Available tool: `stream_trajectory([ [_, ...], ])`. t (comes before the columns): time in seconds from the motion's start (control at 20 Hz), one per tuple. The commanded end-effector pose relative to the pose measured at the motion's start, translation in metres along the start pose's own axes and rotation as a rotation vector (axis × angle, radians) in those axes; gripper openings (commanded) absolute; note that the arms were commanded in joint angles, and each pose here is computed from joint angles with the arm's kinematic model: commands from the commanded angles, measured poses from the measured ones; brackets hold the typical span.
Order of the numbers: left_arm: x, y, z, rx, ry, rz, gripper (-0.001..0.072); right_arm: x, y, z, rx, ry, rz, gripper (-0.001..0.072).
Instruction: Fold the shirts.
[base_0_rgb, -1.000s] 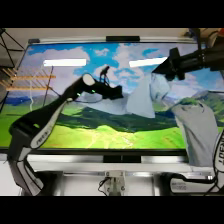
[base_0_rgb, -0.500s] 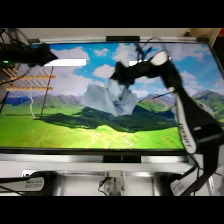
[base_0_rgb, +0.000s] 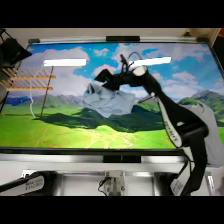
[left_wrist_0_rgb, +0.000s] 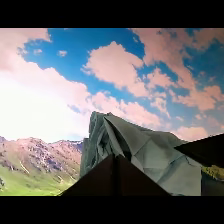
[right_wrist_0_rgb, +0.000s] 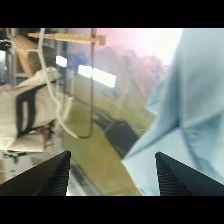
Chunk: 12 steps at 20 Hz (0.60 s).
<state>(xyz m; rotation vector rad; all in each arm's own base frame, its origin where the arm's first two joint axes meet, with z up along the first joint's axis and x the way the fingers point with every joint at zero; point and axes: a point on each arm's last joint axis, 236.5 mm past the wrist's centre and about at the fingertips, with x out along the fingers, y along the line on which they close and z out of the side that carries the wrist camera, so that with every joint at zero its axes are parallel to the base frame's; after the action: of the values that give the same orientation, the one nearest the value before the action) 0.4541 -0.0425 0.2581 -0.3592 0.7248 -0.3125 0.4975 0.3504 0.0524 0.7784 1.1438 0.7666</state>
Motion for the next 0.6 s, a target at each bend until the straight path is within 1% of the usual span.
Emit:
stream_trajectory([
  [0.0, -0.001, 0.001, -0.003, 0.023, 0.007, 0.002, 0.0024, -0.101, -0.095, 0.005, -0.044, 0.068, -0.420, 0.0648],
  [0.05, -0.001, 0.001, -0.003, 0.023, 0.008, 0.002, 0.0024, -0.145, -0.135, 0.000, -0.023, 0.107, -0.609, 0.0648],
  [0.1, -0.001, 0.001, -0.003, 0.022, 0.008, 0.002, 0.0025, -0.181, -0.168, -0.014, 0.019, 0.177, -0.754, 0.0648],
  [0.15, 0.000, 0.001, -0.003, 0.022, 0.009, 0.002, 0.0024, -0.195, -0.184, -0.028, 0.066, 0.238, -0.785, 0.0648],
  [0.25, 0.001, 0.002, -0.003, 0.031, 0.011, 0.002, 0.0024, -0.178, -0.193, -0.047, 0.153, 0.277, -0.662, 0.0648],
  [0.35, 0.002, 0.003, -0.004, 0.030, 0.013, 0.002, 0.0024, -0.141, -0.195, -0.048, 0.196, 0.230, -0.554, 0.0648],
  [0.55, 0.002, 0.003, -0.004, 0.030, 0.014, 0.002, 0.0024, -0.071, -0.191, -0.048, 0.216, 0.202, -0.400, 0.0648],
])
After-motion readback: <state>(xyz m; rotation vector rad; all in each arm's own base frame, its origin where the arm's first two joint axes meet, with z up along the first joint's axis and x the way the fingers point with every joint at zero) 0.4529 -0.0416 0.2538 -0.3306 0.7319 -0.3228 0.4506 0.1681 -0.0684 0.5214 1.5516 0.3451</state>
